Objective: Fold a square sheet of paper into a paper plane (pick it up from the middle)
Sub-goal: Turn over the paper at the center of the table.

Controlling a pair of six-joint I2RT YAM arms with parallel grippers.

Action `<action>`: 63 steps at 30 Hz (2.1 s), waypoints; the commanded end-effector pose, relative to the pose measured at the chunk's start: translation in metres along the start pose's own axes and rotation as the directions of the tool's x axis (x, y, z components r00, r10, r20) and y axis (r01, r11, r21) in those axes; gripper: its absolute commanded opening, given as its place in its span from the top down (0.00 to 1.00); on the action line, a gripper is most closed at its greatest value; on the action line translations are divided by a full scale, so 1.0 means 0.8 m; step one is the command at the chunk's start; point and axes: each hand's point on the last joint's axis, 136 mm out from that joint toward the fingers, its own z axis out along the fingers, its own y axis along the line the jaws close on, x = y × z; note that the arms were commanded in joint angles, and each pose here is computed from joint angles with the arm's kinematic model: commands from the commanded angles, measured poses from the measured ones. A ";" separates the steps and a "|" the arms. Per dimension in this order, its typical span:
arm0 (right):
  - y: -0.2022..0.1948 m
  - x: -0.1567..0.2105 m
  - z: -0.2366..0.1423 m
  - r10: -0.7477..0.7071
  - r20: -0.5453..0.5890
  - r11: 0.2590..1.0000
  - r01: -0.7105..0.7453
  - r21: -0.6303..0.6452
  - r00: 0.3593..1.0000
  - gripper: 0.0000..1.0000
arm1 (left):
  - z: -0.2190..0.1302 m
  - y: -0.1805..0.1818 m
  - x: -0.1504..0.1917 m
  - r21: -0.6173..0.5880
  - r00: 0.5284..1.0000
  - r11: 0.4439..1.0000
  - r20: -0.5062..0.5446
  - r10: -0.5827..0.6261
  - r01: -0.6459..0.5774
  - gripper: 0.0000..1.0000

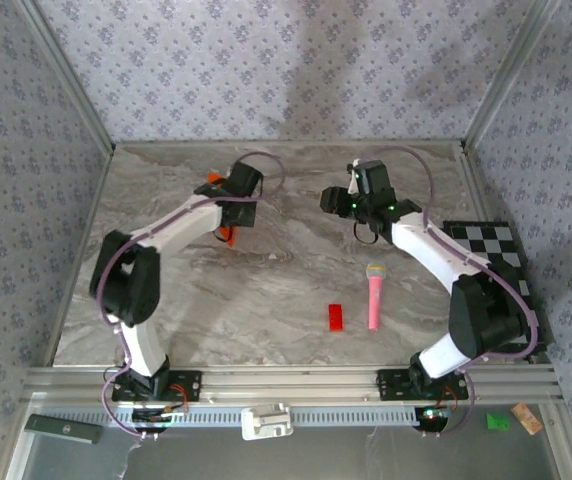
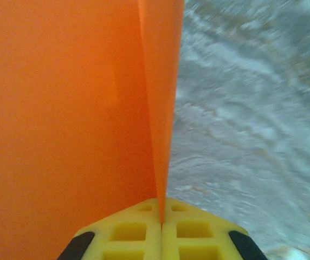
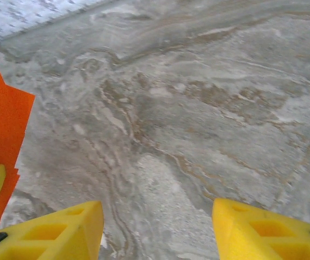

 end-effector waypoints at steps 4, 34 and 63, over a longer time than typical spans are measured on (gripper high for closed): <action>-0.031 0.000 -0.018 0.018 0.016 0.996 -0.019 0.088 1.000 0.44 | 0.023 0.023 0.008 -0.281 0.987 0.946 -0.061 0.152 -0.163 0.97; -0.036 -0.001 -0.013 0.101 -0.011 0.994 -0.101 0.038 0.995 0.44 | 0.080 -0.071 0.059 -0.126 0.968 0.982 -0.226 0.110 -0.141 0.74; -0.036 0.005 -0.006 0.127 -0.024 0.992 -0.127 0.024 0.992 0.44 | 0.066 -0.129 0.062 0.086 0.953 0.995 -0.300 -0.031 0.059 0.63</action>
